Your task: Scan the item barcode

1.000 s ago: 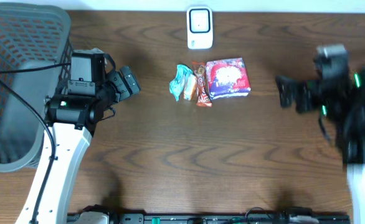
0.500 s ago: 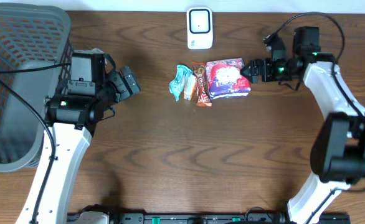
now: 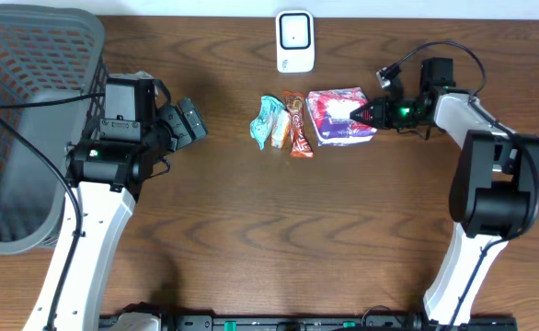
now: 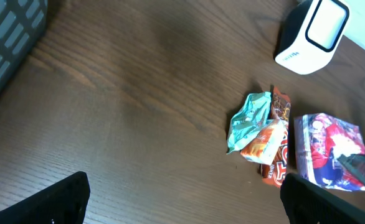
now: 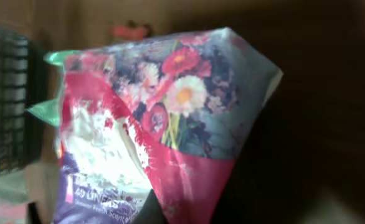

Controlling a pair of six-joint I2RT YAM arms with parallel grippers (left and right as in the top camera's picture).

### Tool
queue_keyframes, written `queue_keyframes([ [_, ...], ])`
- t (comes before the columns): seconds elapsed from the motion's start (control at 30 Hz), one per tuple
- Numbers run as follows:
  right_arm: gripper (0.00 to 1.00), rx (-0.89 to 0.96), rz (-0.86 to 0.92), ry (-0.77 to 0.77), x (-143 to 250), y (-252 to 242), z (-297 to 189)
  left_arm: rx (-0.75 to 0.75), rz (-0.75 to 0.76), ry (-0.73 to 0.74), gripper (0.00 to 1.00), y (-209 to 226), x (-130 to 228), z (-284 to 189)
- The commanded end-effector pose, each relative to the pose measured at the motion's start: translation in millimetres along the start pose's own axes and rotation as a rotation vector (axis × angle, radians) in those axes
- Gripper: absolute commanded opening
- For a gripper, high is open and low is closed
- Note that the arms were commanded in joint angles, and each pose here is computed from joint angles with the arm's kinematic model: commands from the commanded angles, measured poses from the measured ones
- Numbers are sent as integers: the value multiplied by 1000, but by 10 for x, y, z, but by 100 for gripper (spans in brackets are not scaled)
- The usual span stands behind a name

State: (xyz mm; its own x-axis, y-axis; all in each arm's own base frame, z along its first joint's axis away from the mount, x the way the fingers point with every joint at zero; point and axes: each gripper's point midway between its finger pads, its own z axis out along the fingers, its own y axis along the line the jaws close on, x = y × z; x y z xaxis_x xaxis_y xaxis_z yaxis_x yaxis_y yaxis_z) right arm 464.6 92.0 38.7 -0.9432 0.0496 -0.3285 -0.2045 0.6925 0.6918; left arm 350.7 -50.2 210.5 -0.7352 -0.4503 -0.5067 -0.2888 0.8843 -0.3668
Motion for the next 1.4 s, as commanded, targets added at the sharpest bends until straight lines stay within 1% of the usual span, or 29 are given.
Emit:
queue_keyframes([
  [0.0, 1, 360, -81, -146, -508, 128, -749, -2, 7, -4, 98, 13, -8, -11],
  [0.07, 1, 660, -80, -195, -573, 91, -1170, -2, 7, -4, 98, 12, -9, -12],
  [0.1, 1, 777, -89, -214, -574, 99, -1340, -2, 7, -4, 98, 12, -9, -12],
  [0.17, 1, 1124, -53, -269, -512, 66, -1805, -2, 7, -4, 98, 12, -9, -12],
  [0.27, 1, 1479, -26, -309, -386, 71, -2156, -2, 7, -4, 98, 12, -9, -12],
  [0.3, 1, 1538, -52, -288, -337, 75, -2120, -2, 7, -4, 98, 12, -9, -12],
  [0.33, 4, 1568, -74, -253, -265, 36, -2011, -2, 7, -4, 98, 13, -8, -11],
  [0.4, 6, 1585, -87, -200, -145, -84, -1802, -2, 7, -4, 98, 13, -8, -11],
  [0.43, 8, 1580, -98, -168, -93, -137, -1687, -2, 7, -4, 98, 12, -9, -12],
  [0.5, 15, 1528, -129, -78, 37, -220, -1336, -2, 7, -4, 98, 12, -9, -12],
  [0.53, 18, 1504, -138, -55, 71, -218, -1230, -2, 7, -4, 98, 13, -8, -11],
  [0.6, 19, 1424, -164, -13, 148, -145, -954, -2, 7, -4, 98, 13, -8, -11],
  [0.63, 22, 1353, -187, -2, 182, -27, -753, -2, 7, -4, 98, 12, -9, -12],
  [0.67, 43, 1295, -211, -9, 176, 116, -601, -2, 7, -4, 98, 12, -9, -12],
  [0.73, 71, 1213, -252, -36, 119, 395, -417, -2, 7, -4, 98, 13, -8, -11],
  [0.83, 87, 1041, -309, -95, -87, 962, -231, -2, 7, -4, 98, 13, -8, -11],
  [0.87, 89, 955, -336, -114, -200, 1213, -208, -2, 7, -4, 98, 13, -8, -11],
  [0.93, 90, 865, -334, -155, -388, 1482, -295, -2, 7, -4, 98, 12, -9, -12],
  [1.0, 91, 827, -317, -180, -512, 1574, -414, -2, 7, -4, 98, 13, -8, -11],
  [1.07, 96, 773, -282, -188, -656, 1565, -638, -2, 7, -4, 98, 12, -9, -12],
  [1.17, 97, 705, -223, -149, -700, 1296, -876, -2, 7, -4, 98, 12, -9, -12],
  [1.23, 98, 635, -136, -94, -632, 967, -1017, -2, 7, -4, 98, 12, -8, -12],
  [1.3, 97, 489, -39, -32, -507, 643, -1056, -2, 7, -4, 98, 12, -9, -12],
  [1.33, 97, 366, -20, -6, -439, 556, -1017, -2, 7, -4, 98, 12, -9, -12],
  [1.37, 96, 316, -17, 2, -415, 521, -992, -2, 7, -4, 98, 13, -8, -11],
])
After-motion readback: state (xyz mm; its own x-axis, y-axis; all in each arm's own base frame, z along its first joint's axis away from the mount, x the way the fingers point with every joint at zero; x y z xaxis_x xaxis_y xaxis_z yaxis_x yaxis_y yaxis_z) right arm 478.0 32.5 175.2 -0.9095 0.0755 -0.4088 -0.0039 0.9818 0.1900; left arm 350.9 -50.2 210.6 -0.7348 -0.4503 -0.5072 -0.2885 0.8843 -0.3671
